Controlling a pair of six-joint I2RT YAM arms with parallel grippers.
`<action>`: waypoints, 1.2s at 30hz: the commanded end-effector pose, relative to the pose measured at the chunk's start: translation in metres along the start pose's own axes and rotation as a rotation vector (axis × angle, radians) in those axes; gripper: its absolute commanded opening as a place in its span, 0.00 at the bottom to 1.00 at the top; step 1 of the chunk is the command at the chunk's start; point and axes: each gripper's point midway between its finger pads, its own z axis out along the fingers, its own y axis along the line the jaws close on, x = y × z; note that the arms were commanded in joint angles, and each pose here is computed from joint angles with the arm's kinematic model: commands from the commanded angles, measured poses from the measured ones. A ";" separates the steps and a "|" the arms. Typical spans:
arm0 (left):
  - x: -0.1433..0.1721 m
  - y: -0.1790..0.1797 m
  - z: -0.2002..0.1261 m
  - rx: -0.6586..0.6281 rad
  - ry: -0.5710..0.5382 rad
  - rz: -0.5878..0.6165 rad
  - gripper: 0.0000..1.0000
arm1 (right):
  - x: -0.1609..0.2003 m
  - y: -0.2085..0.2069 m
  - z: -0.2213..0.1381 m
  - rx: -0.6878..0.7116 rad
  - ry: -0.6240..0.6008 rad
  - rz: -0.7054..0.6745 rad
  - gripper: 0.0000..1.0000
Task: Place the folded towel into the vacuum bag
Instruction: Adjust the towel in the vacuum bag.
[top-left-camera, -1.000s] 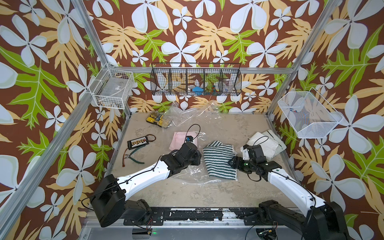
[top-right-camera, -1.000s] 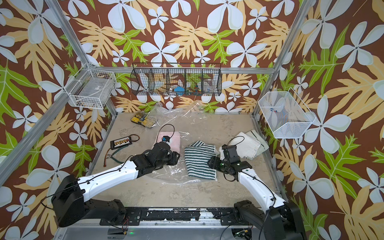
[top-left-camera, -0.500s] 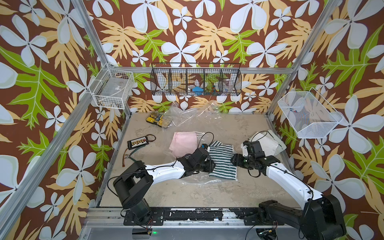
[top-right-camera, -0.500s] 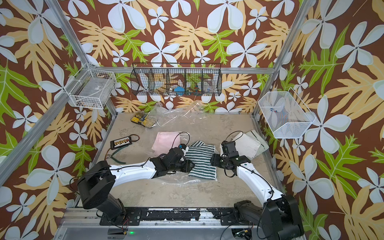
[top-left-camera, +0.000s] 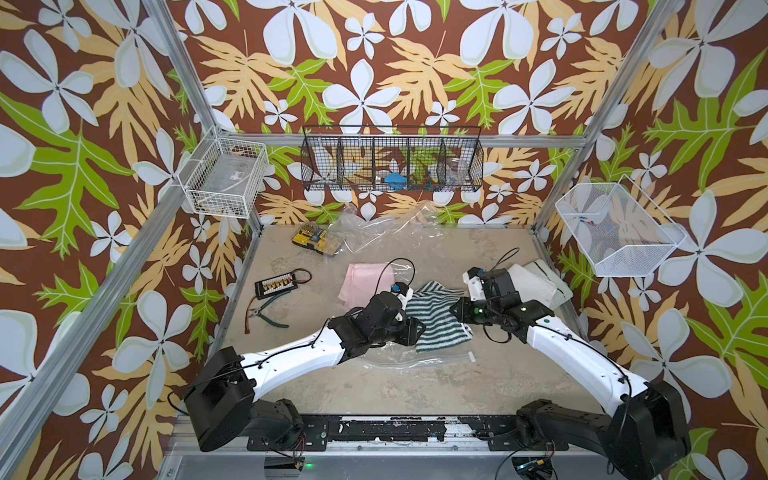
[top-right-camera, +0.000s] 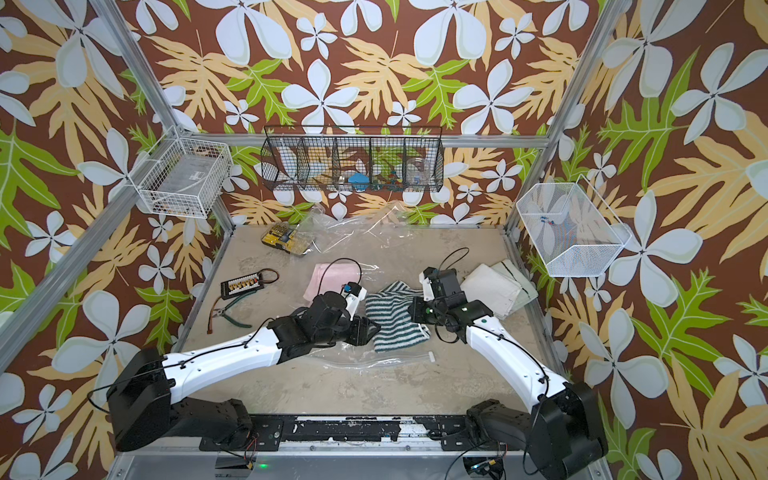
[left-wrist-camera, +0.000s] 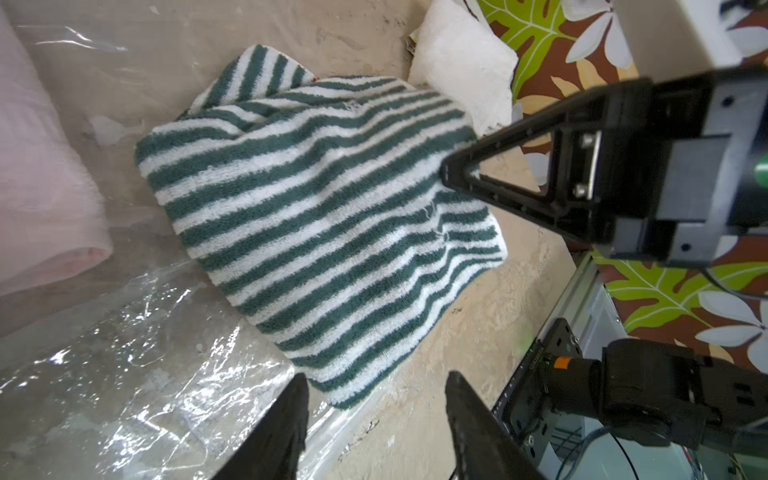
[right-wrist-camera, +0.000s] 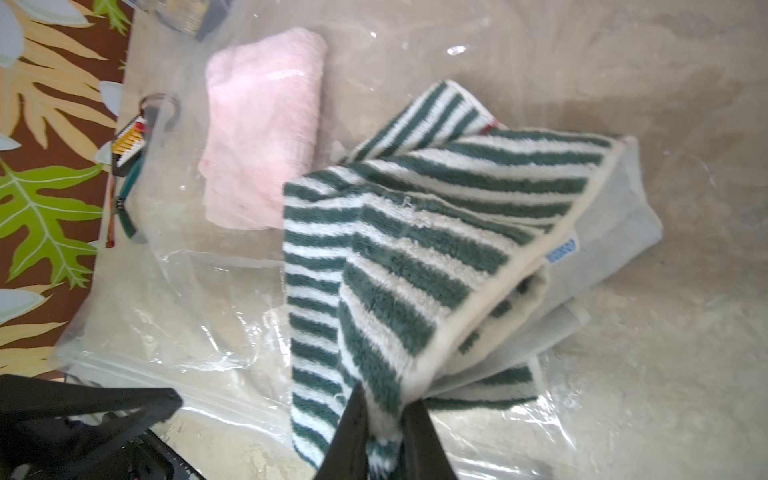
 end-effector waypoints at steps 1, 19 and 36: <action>0.012 -0.018 -0.008 0.076 0.062 0.037 0.61 | -0.007 0.021 -0.001 -0.040 -0.006 0.001 0.16; 0.005 -0.021 -0.012 0.072 0.002 0.095 0.70 | -0.031 0.057 0.018 -0.117 -0.004 -0.015 0.17; -0.068 0.123 -0.151 -0.530 -0.359 -0.187 0.66 | 0.027 0.193 0.097 -0.129 0.020 -0.133 0.18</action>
